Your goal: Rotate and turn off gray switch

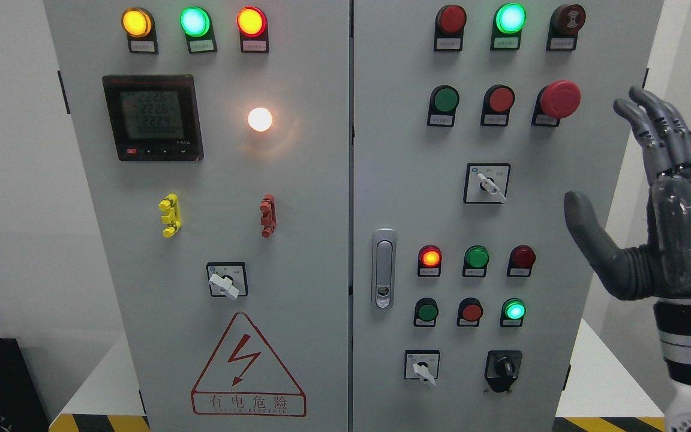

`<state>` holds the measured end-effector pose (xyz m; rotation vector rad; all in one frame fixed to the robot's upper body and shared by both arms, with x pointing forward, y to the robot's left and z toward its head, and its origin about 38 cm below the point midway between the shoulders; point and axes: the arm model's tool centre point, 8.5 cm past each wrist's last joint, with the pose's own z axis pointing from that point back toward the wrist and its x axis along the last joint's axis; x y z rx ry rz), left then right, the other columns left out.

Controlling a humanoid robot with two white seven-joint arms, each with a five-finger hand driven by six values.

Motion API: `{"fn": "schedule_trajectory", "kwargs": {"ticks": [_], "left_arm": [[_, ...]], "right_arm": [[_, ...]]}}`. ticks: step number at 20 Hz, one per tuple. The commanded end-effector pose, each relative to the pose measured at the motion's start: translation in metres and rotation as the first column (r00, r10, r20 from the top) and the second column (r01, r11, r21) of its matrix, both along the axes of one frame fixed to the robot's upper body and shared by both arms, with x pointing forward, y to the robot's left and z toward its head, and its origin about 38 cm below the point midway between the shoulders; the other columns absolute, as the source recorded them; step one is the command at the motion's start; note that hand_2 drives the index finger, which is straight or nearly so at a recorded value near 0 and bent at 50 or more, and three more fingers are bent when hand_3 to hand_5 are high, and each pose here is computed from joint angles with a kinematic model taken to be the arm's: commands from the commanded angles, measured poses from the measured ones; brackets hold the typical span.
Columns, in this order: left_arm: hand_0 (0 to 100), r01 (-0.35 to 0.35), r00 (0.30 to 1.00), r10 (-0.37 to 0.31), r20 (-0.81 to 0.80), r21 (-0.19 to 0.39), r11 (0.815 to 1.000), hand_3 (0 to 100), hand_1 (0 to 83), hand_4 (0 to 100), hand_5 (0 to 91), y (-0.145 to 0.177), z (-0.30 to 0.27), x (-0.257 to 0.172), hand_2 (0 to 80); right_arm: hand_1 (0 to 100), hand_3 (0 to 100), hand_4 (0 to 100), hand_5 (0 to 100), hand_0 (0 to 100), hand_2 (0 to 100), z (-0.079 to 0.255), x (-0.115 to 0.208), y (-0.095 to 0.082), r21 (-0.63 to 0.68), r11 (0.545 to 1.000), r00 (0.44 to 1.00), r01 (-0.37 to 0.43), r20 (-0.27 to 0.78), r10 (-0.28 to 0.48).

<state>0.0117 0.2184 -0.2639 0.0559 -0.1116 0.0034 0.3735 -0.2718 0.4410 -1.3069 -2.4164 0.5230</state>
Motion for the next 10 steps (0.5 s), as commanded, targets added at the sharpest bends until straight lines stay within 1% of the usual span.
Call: {"fn": "schedule_trajectory", "kwargs": {"ticks": [1, 10], "left_arm": [[12, -0.027, 0.999, 0.027, 0.034, -0.002, 1.000, 0, 38.9, 0, 0.0, 0.0000, 0.0001, 0.0143, 0.0], [12, -0.027, 0.999, 0.027, 0.034, 0.000, 1.000, 0, 38.9, 0, 0.0, 0.0010, 0.0001, 0.0143, 0.0]], "right_arm": [[10, 1, 0, 0, 32, 0, -0.0008, 0.0007, 0.0007, 0.018, 1.000, 1.000, -0.004, 0.000, 0.004], [12, 3, 0, 0, 31, 0, -0.0017, 0.0012, 0.0007, 0.017, 1.000, 1.000, -0.004, -0.003, 0.004]]}}
